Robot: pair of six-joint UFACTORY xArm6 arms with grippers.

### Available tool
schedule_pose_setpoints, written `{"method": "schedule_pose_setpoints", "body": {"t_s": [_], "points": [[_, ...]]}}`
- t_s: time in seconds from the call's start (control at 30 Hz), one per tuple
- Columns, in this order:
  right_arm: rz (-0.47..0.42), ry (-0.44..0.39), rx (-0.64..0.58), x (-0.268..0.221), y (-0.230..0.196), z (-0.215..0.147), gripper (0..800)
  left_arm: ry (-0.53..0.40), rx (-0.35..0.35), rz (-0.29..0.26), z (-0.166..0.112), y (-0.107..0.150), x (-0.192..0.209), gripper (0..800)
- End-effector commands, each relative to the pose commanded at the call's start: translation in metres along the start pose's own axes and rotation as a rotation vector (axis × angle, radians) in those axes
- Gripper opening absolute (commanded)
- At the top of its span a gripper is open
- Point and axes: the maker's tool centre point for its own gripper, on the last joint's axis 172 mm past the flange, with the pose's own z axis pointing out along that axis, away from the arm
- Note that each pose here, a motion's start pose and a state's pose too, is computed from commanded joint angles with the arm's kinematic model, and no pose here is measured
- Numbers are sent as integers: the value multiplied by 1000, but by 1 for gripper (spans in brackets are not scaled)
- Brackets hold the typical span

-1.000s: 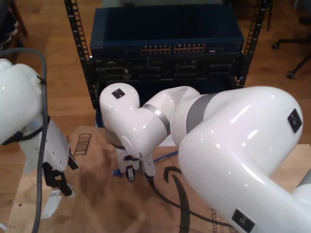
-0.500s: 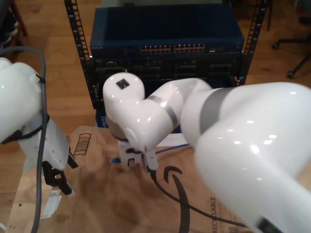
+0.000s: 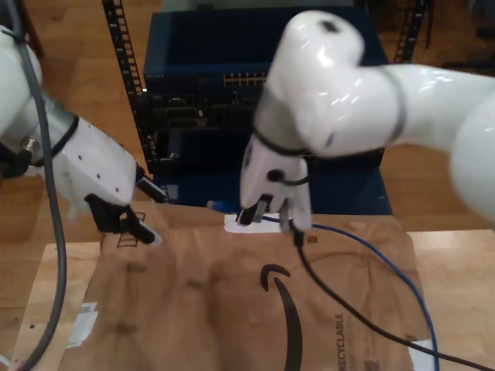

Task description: Grab the cable and plug it in

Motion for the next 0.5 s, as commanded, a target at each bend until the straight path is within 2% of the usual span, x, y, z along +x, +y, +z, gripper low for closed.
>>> {"method": "schedule_pose_setpoints", "body": {"t_s": [0.07, 0.13, 0.23, 0.43, 0.5], "points": [[-7, -68, -49, -6, 12, -11, 32, -110, 33, -28, -3, 2, -16, 799], [5, -120, -93, -6, 19, -21, 34, -248, 49, -40, -18, 8, -33, 799], [-12, -163, -129, -8, 26, -27, 37, -406, 65, -3, -35, 7, -64, 797], [-27, -195, -141, -15, 30, -33, 37, -457, 122, 65, -33, -11, -74, 794], [-37, -197, -142, -15, 30, -32, 37, -463, 137, 72, -32, -16, -75, 791]]}}
